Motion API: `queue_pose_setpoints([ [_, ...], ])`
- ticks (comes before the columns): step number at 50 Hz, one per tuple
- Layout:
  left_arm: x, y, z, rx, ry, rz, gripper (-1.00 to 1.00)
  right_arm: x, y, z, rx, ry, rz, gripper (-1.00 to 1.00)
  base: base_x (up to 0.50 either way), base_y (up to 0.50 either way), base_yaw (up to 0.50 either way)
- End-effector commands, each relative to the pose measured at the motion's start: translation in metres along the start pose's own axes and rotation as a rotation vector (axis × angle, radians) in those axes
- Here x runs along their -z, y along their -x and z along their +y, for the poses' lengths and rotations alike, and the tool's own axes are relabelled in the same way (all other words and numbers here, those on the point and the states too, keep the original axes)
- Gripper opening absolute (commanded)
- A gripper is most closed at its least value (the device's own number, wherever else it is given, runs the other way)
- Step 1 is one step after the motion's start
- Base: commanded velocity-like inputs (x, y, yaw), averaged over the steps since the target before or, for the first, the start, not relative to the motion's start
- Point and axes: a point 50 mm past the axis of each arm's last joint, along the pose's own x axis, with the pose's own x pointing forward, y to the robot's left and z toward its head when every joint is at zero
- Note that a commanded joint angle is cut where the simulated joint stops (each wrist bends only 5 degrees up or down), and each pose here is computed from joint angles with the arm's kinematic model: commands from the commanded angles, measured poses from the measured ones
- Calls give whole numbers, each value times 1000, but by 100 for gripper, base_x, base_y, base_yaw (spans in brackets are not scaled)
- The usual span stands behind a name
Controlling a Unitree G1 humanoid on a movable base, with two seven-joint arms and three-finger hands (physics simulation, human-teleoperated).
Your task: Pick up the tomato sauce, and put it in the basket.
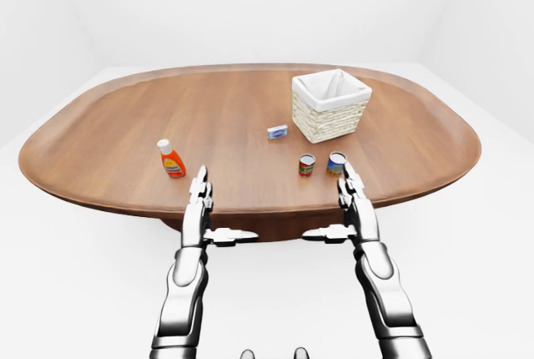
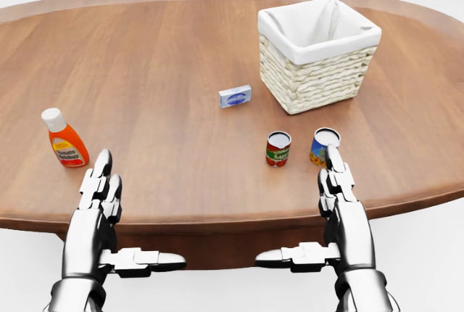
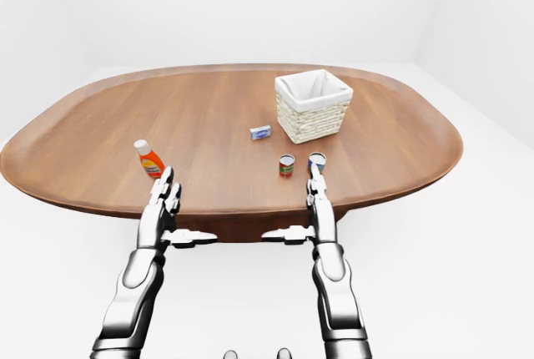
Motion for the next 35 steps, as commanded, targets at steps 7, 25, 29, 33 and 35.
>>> queue_pose_setpoints([
  [7,1,-1,7,0,-4,4,100,0,-1,-6,-5,2,1,100,0,0,0],
  [25,-46,-6,64,-213,-2,-133,100,-55,12,-50,145,-4,-181,100,0,0,0],
  [29,-68,-1,82,-288,-10,-221,100,-94,25,-79,241,17,-349,100,0,0,0],
  [33,-76,1,98,-364,46,-258,100,-114,44,-101,329,15,-444,100,0,0,0],
  [35,-79,3,106,-414,67,-271,100,-120,50,-108,360,12,-472,100,0,0,0],
])
